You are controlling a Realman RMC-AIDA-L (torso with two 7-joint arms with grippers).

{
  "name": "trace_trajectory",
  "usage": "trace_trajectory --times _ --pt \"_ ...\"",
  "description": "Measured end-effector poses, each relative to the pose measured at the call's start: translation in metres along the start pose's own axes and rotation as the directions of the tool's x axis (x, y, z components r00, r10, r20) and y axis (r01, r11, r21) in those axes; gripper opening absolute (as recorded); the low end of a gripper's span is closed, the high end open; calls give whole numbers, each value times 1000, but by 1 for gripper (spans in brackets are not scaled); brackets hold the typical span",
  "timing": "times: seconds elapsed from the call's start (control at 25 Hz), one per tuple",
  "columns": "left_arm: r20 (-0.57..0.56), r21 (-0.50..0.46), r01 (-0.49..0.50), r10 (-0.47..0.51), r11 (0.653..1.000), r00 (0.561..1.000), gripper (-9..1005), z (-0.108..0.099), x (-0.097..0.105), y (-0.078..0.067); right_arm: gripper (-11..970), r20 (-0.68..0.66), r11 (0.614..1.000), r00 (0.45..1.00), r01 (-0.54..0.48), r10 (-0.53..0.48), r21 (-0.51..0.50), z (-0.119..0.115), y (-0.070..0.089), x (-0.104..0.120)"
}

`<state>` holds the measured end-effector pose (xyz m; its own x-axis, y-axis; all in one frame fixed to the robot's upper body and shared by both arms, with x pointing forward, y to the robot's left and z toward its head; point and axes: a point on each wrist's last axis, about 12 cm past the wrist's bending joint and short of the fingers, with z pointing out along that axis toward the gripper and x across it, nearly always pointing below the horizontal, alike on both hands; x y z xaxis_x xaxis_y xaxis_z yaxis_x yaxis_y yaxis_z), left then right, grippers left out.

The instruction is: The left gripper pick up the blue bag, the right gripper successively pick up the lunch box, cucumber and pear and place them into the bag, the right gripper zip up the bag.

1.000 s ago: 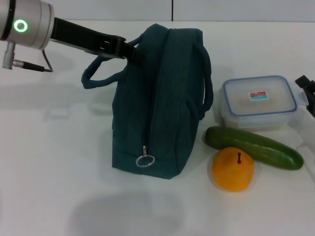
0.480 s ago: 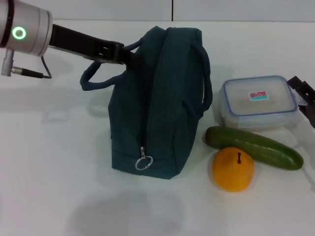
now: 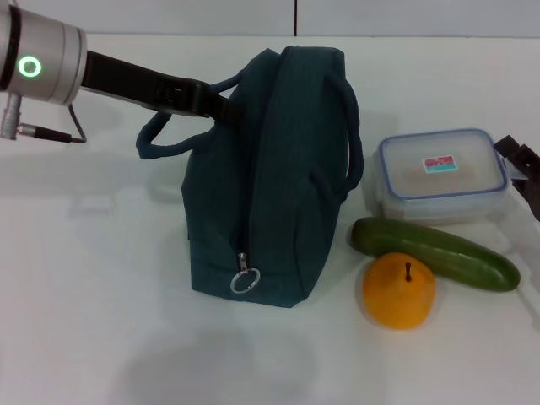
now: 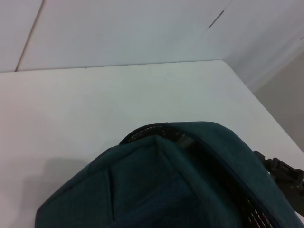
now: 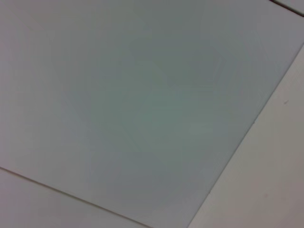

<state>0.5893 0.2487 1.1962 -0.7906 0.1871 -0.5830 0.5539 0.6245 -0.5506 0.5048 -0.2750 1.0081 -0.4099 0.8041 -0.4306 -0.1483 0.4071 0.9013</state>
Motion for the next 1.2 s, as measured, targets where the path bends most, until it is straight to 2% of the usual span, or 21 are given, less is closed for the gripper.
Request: trace_trajectory --times 0.24,0.36,0.56,0.76,1.2 --pt "-3 2 0 0 1000 1000 53 0 1 0 445 7 1000 1000 -1 1 6 -2 -1 -1" --pt "-2 4 0 0 1000 1000 53 0 0 0 249 8 1000 1000 2 -2 8 -2 -2 -1" --pt "-1 5 0 0 1000 1000 54 0 0 0 143 4 1000 1000 13 -13 13 -2 -2 -2" --pt "5 12 -1 1 1000 1000 54 0 -1 -1 94 6 999 999 34 -34 9 -2 -3 -6" --pt "25 21 -19 19 1000 1000 54 -1 -8 -5 95 46 997 997 59 -57 -44 -9 1 -17"
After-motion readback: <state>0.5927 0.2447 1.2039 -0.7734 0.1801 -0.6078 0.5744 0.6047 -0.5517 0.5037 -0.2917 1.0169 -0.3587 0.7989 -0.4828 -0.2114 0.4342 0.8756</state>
